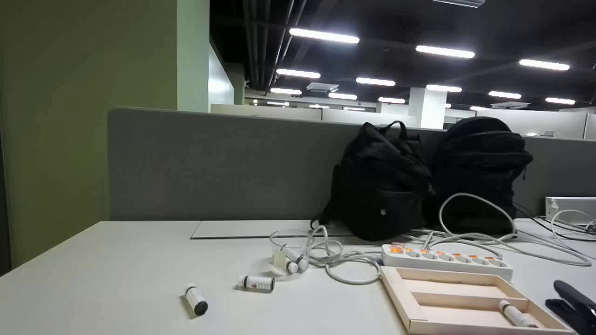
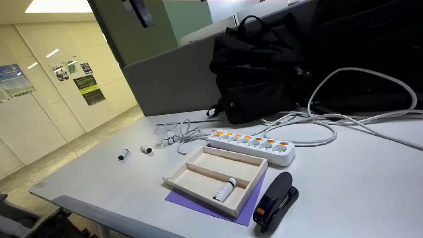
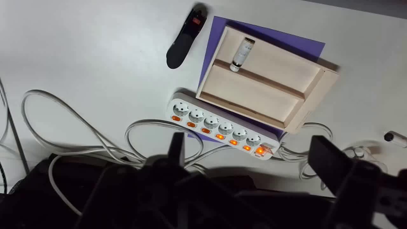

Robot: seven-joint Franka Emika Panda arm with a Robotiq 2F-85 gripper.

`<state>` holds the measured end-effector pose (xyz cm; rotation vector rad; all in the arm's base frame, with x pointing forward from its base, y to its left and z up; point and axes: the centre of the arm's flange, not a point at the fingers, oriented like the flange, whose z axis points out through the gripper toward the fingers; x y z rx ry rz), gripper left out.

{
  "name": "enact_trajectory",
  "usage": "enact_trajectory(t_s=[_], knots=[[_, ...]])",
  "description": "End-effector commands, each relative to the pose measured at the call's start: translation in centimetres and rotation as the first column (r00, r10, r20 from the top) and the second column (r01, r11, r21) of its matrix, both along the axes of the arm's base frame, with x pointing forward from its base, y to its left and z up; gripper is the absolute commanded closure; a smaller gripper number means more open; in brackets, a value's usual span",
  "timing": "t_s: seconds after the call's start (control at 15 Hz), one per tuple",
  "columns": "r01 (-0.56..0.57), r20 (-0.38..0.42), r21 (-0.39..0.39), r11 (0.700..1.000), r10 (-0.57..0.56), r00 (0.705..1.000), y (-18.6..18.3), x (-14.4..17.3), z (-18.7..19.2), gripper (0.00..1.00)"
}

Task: Take a bottle out of the cup and place it on the table

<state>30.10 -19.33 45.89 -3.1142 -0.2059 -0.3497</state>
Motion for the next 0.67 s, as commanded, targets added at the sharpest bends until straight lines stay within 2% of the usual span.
enact_trajectory(t_s=[0.0, 0.47, 0.53, 0.6], knots=[[0.0, 0.0, 0.0, 1.0, 0.0, 1.0, 0.0, 0.0, 0.0, 0.0], [0.0, 0.0, 0.0, 1.0, 0.0, 1.0, 0.0, 0.0, 0.0, 0.0], [-0.049, -0.022, 0.011, 0.999, 0.049, 0.999, 0.8, 0.8, -0.9, 0.0], [-0.137, -0.005, 0.032, 0.99, 0.137, 0.991, 2.2, 1.7, -2.3, 0.0]])
